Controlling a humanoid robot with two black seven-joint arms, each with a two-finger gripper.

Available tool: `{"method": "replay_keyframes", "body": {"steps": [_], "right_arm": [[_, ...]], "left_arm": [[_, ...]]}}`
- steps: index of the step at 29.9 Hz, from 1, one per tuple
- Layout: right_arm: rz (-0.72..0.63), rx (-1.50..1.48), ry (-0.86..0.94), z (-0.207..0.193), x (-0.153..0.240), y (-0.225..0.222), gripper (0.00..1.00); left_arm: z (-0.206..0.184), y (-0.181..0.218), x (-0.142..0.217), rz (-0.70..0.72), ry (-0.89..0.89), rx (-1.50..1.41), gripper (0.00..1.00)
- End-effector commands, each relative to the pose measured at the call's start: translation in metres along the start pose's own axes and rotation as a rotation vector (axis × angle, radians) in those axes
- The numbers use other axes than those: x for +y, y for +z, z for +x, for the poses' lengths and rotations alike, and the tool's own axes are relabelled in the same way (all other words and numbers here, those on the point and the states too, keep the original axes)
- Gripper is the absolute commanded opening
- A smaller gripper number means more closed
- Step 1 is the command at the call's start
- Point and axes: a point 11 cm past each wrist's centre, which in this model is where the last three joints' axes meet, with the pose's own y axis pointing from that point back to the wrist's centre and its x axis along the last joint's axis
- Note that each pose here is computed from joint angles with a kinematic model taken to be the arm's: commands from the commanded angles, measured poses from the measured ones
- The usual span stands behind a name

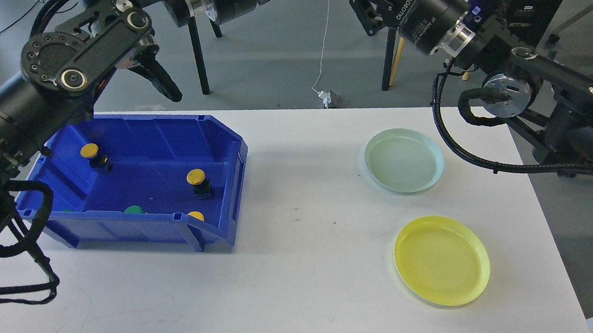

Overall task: Pass button and place on color plate
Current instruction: 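Pass the green button from the left gripper to the right gripper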

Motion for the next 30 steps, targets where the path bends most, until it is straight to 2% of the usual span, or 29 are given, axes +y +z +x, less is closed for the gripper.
{"method": "replay_keyframes", "body": {"steps": [1, 4, 14, 18, 24, 30], "right_arm": [[0.008, 0.007, 0.009, 0.004, 0.0, -0.005, 0.09], [0.009, 0.011, 0.016, 0.007, 0.0, -0.006, 0.09], [-0.011, 0.039, 0.051, 0.021, 0.007, -0.009, 0.09], [-0.049, 0.064, 0.114, 0.042, 0.018, -0.003, 0.09], [-0.24, 0.08, 0.232, 0.084, 0.083, 0.053, 0.1], [-0.532, 0.089, 0.315, 0.096, 0.174, 0.132, 0.1]], "left_arm": [[0.003, -0.008, 0.002, 0.04, 0.012, 0.0, 0.95], [0.004, -0.013, 0.003, 0.076, 0.014, 0.001, 0.99], [0.021, -0.015, 0.019, 0.086, 0.056, -0.006, 0.99], [0.026, -0.015, 0.024, 0.087, 0.067, -0.01, 0.99], [0.05, -0.03, 0.059, 0.152, 0.126, -0.029, 0.99], [0.072, -0.051, 0.102, 0.218, 0.198, -0.032, 0.99]]}}
